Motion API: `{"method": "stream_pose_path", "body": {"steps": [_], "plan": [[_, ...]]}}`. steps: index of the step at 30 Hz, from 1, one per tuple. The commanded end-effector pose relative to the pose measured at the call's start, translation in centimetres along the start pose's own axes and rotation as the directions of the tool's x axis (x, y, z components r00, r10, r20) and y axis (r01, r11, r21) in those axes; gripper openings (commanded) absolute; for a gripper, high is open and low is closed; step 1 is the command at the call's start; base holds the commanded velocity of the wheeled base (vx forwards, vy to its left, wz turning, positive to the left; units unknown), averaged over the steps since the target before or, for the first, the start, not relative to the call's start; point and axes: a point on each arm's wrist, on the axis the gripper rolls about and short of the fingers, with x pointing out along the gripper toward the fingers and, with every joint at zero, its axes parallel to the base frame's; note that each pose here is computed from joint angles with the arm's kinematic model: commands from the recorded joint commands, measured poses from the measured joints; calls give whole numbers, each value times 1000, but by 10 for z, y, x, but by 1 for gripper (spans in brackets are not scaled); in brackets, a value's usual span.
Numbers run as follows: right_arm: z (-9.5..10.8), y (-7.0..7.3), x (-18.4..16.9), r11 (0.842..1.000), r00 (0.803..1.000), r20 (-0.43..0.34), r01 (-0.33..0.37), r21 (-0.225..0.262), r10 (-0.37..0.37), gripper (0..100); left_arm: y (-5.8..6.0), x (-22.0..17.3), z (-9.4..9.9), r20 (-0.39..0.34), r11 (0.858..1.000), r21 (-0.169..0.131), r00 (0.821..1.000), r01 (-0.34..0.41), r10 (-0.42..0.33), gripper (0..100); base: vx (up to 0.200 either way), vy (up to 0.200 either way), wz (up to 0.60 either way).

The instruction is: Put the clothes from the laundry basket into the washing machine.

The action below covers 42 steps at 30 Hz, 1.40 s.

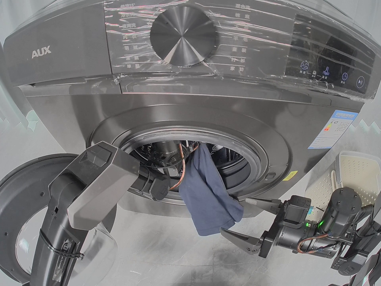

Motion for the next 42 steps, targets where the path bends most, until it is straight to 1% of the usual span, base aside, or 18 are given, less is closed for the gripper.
{"method": "stream_pose_path", "body": {"steps": [1,7,8,12,13,14,16,17,18,21,22,24,27,30,34,36,39,42], "plan": [[-1,1,0,1000,1000,-3,-2,0,2,100,13,13,-8,51,999,-5,997,-54,54,0,0,0,0],[-2,0,1,1000,1000,-7,-1,1,1,100,14,11,-14,33,998,0,998,-57,57,0,0,0,0],[-2,0,1,1000,1000,-7,-1,1,1,100,14,10,-15,28,998,1,998,-57,57,100,0,0,0],[-3,-1,2,1000,1000,-13,-1,3,1,100,12,4,-20,-10,999,4,999,-53,53,100,0,0,0],[-3,-1,1,1000,1000,-15,-1,3,1,100,11,-3,-17,-45,999,11,998,-42,43,100,0,0,0],[-3,-1,1,1000,1000,-15,-1,3,1,100,10,-6,-15,-59,999,13,998,-36,36,100,0,0,0],[-4,0,1,1000,1000,-17,-3,3,3,100,5,-25,-15,-148,1000,23,989,4,-1,100,0,0,0],[-4,0,1,1000,1000,-17,-3,3,3,100,4,-27,-15,-156,1000,22,988,13,-9,100,0,0,0],[-3,0,1,1000,1000,-17,-2,2,2,100,-1,-39,-12,-205,999,19,978,49,-44,100,0,0,0],[-4,0,1,1000,1000,-18,-2,4,2,100,-8,-59,-9,-279,996,22,957,83,-73,100,0,0,0],[-4,0,1,1000,1000,-18,-2,4,2,100,-8,-60,-9,-283,996,22,956,85,-76,100,0,0,0],[-4,2,1,1000,1000,-20,-8,3,8,100,-16,-75,-7,-333,992,18,937,122,-109,100,0,0,0],[-4,2,1,1000,1000,-21,-9,3,9,100,-22,-84,-15,-378,990,25,918,139,-120,100,0,0,0],[-4,2,1,1000,1000,-20,-8,3,8,100,-23,-89,-26,-412,988,32,903,148,-122,100,0,0,0],[-4,2,1,1000,1000,-17,-8,3,8,100,-21,-94,-48,-462,988,39,880,147,-113,100,0,0,0],[-4,2,1,1000,1000,-17,-8,3,8,100,-20,-96,-56,-483,987,49,869,151,-109,100,0,0,0],[-4,1,1,1000,1000,-19,-6,3,6,100,-15,-94,-64,-493,986,71,865,149,-95,100,0,0,0],[-4,1,1,1000,1000,-18,-5,3,5,100,-11,-92,-68,-496,987,81,864,142,-84,100,0,0,0]]}}
